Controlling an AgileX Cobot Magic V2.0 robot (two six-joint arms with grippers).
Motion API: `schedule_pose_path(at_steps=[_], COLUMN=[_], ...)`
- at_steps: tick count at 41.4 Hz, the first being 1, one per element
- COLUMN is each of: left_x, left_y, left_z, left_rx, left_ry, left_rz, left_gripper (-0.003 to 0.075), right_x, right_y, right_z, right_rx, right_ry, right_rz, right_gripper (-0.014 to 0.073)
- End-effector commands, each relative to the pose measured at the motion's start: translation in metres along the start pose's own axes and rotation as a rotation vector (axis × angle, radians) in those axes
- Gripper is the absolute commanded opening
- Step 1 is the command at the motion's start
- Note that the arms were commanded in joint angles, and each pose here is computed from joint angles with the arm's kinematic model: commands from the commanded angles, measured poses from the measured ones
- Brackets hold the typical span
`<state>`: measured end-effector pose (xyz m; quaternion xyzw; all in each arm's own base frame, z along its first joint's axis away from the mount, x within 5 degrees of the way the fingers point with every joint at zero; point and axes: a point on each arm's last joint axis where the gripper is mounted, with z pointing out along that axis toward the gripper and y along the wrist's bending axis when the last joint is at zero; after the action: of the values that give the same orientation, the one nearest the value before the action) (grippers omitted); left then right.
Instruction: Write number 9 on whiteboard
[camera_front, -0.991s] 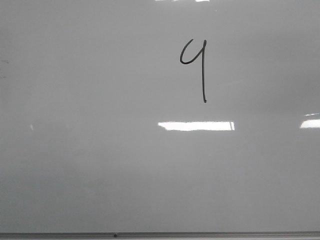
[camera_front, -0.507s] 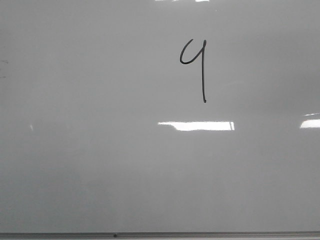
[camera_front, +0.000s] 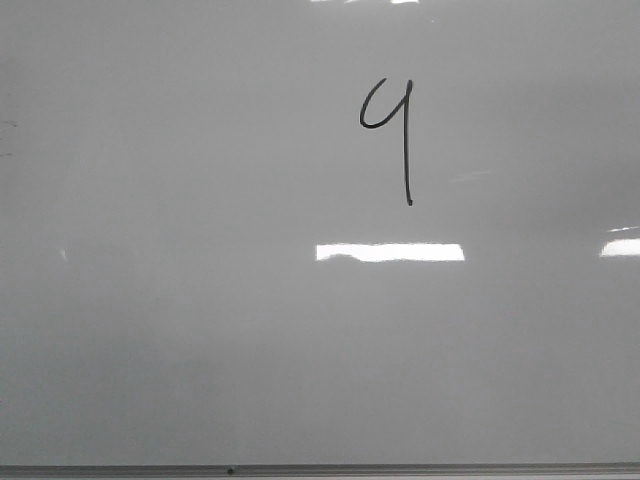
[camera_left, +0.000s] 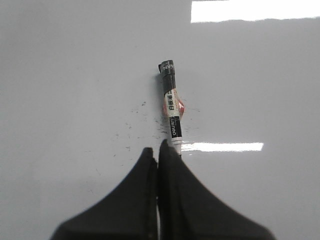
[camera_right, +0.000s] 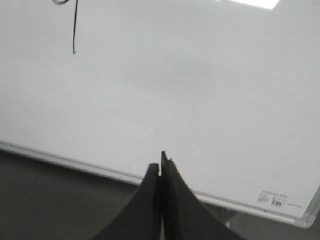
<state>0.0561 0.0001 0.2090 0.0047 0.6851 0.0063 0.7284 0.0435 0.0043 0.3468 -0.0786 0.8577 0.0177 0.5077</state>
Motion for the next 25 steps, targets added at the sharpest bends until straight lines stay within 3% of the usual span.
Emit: schedule_pose_path(at_steps=[1, 14, 25], left_x=[-0.008, -0.008, -0.008], left_y=[0.0, 0.0, 0.0], left_z=[-0.002, -0.002, -0.002], left_rx=[0.006, 0.006, 0.006], left_ry=[-0.106, -0.106, -0.106], left_rz=[-0.013, -0.013, -0.013], left_gripper=[-0.0019, -0.0019, -0.0019], right_x=[0.005, 0.066, 0.099], right_y=[-0.003, -0.004, -0.003], right_z=[0.0, 0.035, 0.062], right_rx=[0.08, 0.217, 0.224], right_ry=[-0.254, -0.497, -0.608], right_rz=[0.011, 0.033, 0.02], right_gripper=[-0.0069, -0.0069, -0.0069])
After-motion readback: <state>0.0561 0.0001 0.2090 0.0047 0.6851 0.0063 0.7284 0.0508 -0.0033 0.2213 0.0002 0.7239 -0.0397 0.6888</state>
